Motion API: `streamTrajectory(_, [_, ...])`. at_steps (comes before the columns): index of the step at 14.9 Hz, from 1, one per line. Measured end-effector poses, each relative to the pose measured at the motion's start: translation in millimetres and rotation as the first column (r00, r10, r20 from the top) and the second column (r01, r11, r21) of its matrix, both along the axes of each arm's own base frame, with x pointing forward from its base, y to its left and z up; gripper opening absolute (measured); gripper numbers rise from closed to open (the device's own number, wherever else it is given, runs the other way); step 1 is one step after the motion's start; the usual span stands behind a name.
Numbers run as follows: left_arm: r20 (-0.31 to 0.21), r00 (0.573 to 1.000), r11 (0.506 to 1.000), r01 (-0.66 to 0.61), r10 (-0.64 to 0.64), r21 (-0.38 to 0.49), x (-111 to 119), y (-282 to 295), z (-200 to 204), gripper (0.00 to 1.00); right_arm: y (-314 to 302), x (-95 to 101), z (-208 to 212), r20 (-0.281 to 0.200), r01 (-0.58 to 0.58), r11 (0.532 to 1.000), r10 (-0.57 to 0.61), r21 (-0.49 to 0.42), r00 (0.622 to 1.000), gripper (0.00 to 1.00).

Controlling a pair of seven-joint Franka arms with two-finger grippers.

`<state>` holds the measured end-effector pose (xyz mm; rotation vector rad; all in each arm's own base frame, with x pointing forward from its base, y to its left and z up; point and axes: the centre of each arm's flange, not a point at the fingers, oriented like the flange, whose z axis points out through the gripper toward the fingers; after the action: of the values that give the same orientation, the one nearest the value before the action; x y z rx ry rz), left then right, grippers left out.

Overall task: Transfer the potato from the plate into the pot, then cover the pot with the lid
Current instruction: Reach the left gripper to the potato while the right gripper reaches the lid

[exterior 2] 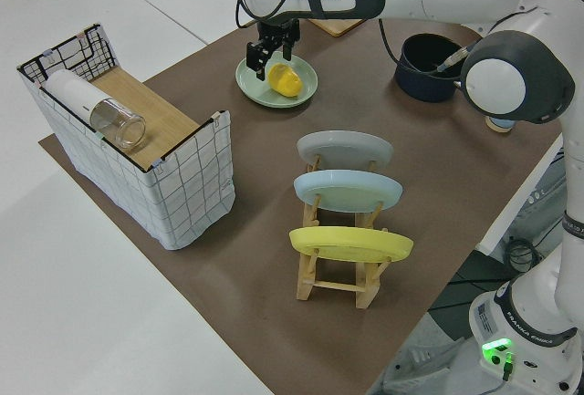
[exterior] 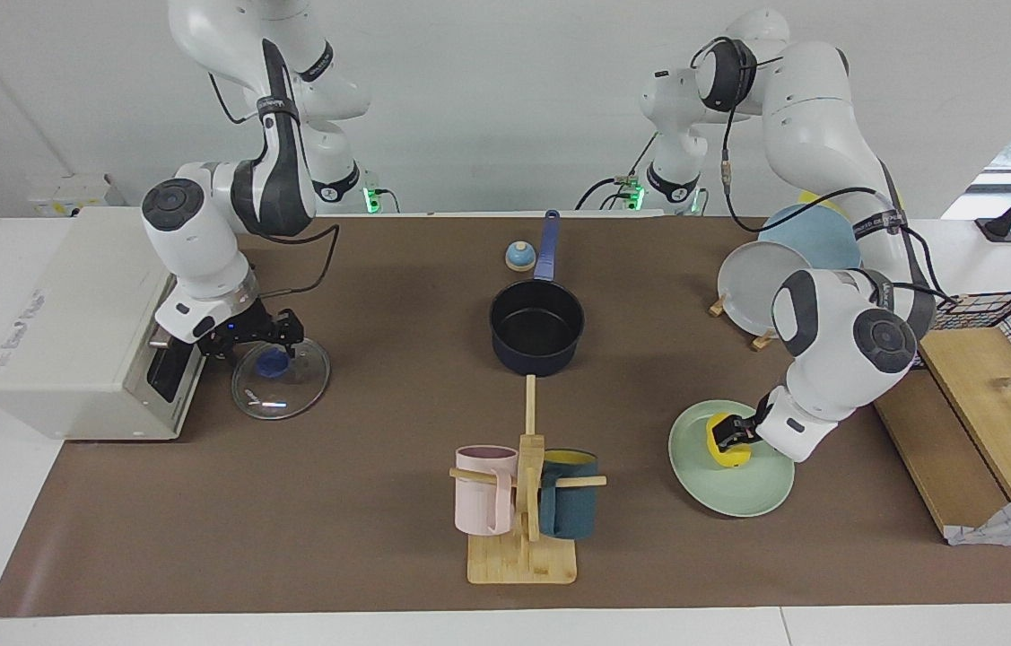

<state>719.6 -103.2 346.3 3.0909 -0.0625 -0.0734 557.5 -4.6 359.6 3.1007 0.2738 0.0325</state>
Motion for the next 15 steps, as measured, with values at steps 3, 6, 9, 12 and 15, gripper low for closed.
streamTrajectory(3, [0.011, 1.0, 1.0, 0.002, -0.002, 0.001, -2.2, -1.8, -12.9, 1.0, 1.0, -8.0, -20.1, -0.001, -0.003, 1.0, 0.003, 0.001, 1.0, 1.0])
streamTrajectory(6, [0.013, 1.0, 1.0, 0.005, -0.005, 0.001, -7.6, -4.4, -27.7, 1.0, -2.0, -7.9, -26.2, -0.002, 0.003, 1.0, -0.003, 0.0, 1.0, 1.0])
streamTrajectory(9, [0.012, 1.0, 1.0, 0.007, -0.007, 0.002, -11.4, -5.2, -28.8, 1.0, -4.0, -9.8, -29.7, -0.007, 0.006, 1.0, -0.006, 0.0, 1.0, 1.0])
streamTrajectory(12, [0.013, 1.0, 1.0, 0.008, -0.008, 0.003, -14.4, -5.2, -28.4, 0.92, -4.2, -11.9, -34.8, 0.012, 0.006, 1.0, -0.006, 0.001, 1.0, 1.0])
streamTrajectory(15, [0.016, 1.0, 1.0, 0.011, -0.011, 0.003, -14.8, -6.8, -26.1, 0.66, -4.2, -14.4, -38.9, 0.016, 0.006, 1.0, -0.006, 0.001, 1.0, 0.97])
